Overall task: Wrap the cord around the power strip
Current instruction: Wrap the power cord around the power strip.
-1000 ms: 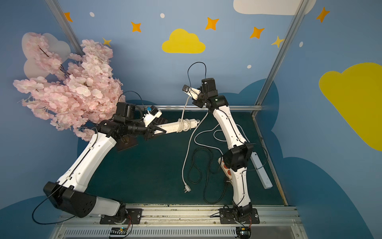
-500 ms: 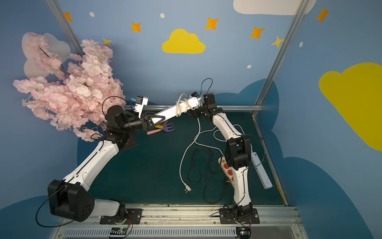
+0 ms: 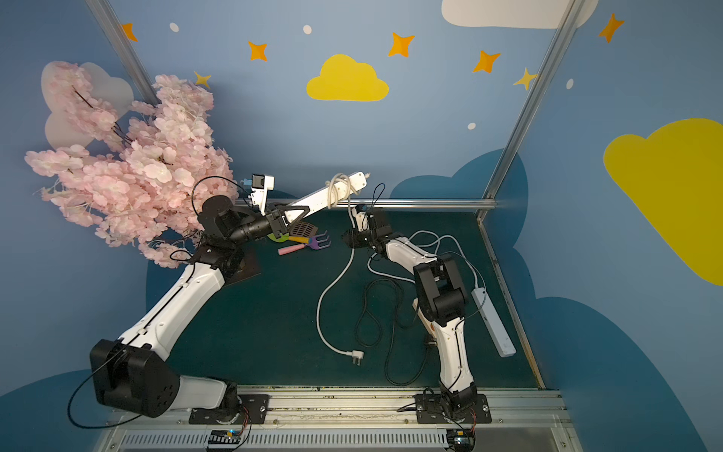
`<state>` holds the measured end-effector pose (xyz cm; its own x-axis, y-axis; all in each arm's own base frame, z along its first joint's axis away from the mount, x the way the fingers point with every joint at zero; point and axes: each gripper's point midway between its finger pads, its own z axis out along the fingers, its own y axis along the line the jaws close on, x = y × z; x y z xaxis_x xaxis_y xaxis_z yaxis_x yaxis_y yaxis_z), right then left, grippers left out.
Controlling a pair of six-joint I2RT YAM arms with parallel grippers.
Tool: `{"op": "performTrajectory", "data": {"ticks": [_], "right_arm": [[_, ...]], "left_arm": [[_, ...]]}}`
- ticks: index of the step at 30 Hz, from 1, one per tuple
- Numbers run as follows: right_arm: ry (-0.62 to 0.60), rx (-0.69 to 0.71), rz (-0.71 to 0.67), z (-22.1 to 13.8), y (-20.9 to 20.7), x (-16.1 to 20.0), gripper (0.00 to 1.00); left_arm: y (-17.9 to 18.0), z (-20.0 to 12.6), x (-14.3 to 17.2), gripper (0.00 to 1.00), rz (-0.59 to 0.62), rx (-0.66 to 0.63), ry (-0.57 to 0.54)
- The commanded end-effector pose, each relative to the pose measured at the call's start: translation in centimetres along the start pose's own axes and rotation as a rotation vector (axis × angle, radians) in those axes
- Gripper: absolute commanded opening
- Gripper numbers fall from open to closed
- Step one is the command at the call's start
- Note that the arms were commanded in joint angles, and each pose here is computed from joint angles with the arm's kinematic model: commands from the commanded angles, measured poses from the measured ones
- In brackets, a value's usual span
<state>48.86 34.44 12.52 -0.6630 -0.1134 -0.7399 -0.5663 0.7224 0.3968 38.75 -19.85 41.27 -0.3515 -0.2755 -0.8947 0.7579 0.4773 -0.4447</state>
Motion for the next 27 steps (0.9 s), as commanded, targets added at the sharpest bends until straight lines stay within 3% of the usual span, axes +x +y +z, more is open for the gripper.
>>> {"op": "performTrajectory", "data": {"ticks": [1,5,10,12,14,17,22,27], "right_arm": [[-0.023,0.017,-0.208,-3.9,5.0,-0.8,0.04],[0.098,0.011,-0.469,-7.1,9.2,2.7,0.00],[0.168,-0.092,-0.891,-11.7,15.7,5.6,0.00],[0.129,-0.054,-1.021,-13.1,17.2,4.6,0.00],[0.057,0.083,-1.143,-14.5,17.3,1.5,0.00],[-0.004,0.176,-1.230,-17.1,17.0,-2.9,0.00],[-0.130,0.257,-1.243,-20.1,14.9,-9.9,0.00],[-0.133,0.299,-1.200,-19.1,10.1,-14.9,0.00]], "left_arm": [[3.2,-1.6,-4.6,0.02,0.134,-0.223,-0.127],[8.4,-2.1,-4.1,0.02,0.160,-0.418,-0.103],[10.5,-1.3,-1.8,0.02,0.279,-0.514,0.008],[10.7,-0.5,0.1,0.03,0.359,-0.548,0.095],[10.8,0.2,2.9,0.03,0.449,-0.569,0.233],[10.8,0.0,7.3,0.02,0.522,-0.575,0.427],[8.3,-1.9,12.6,0.02,0.422,-0.433,0.657],[1.0,-2.3,14.9,0.03,0.284,-0.083,0.751]]}}
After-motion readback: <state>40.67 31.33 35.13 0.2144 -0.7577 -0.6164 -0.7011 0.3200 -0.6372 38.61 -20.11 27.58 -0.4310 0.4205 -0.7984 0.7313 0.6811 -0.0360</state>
